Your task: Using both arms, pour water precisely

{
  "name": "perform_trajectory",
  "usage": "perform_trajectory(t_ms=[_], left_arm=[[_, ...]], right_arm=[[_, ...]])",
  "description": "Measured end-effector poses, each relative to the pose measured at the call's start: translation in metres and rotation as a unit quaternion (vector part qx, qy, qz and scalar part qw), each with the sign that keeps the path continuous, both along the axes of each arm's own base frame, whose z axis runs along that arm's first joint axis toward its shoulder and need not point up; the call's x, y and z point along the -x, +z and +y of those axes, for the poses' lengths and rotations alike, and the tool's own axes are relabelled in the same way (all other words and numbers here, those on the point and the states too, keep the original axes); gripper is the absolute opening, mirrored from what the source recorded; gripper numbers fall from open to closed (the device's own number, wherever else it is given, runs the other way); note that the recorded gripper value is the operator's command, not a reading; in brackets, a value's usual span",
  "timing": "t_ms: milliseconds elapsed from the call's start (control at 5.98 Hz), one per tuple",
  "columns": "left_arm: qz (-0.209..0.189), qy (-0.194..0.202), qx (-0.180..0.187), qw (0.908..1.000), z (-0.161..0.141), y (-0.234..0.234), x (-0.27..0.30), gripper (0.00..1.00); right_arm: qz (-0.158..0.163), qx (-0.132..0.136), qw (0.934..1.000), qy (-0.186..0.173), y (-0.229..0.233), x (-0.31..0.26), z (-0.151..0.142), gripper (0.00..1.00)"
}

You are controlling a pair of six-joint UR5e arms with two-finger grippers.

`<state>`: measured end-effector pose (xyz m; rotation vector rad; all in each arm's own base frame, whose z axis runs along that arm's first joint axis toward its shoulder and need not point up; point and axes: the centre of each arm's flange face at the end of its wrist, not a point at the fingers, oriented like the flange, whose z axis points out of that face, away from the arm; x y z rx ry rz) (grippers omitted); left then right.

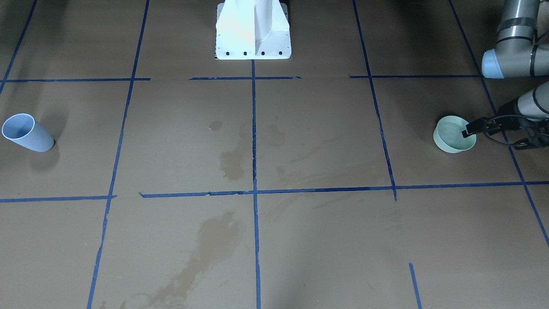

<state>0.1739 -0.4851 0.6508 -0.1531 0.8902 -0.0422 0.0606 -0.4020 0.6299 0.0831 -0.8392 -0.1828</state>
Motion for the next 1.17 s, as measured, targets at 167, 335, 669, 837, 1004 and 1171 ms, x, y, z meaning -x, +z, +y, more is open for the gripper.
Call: perform_trajectory(t_ms=[167, 335, 669, 837, 1004, 1171], left_arm=[[-0.001, 0.007, -0.002, 1.0000, 0.003, 0.001, -0.006, 0.71], [-0.003, 0.011, -0.005, 0.9999, 0.006, 0.005, -0.009, 0.38], [-0.003, 0.012, -0.012, 0.9999, 0.010, 0.017, -0.010, 0.00], [0.001, 0.011, -0.019, 0.9998, 0.009, 0.014, -0.010, 0.00], [0.011, 0.010, -0.032, 0.9994, 0.007, 0.004, -0.012, 0.00], [0.022, 0.009, -0.049, 0.9985, 0.005, -0.013, -0.013, 0.00]], right_arm=[[0.000, 0.000, 1.0000, 0.000, 0.000, 0.000, 0.000, 1.00], [0.000, -0.001, 1.0000, 0.000, -0.001, 0.000, 0.000, 1.00], [0.000, -0.002, 1.0000, 0.000, -0.002, 0.000, 0.000, 1.00], [0.000, -0.002, 1.0000, 0.000, -0.002, 0.000, 0.000, 1.00], [0.000, -0.002, 1.0000, 0.000, -0.002, 0.000, 0.000, 1.00], [-0.001, -0.002, 1.0000, 0.000, -0.003, 0.000, 0.000, 1.00]])
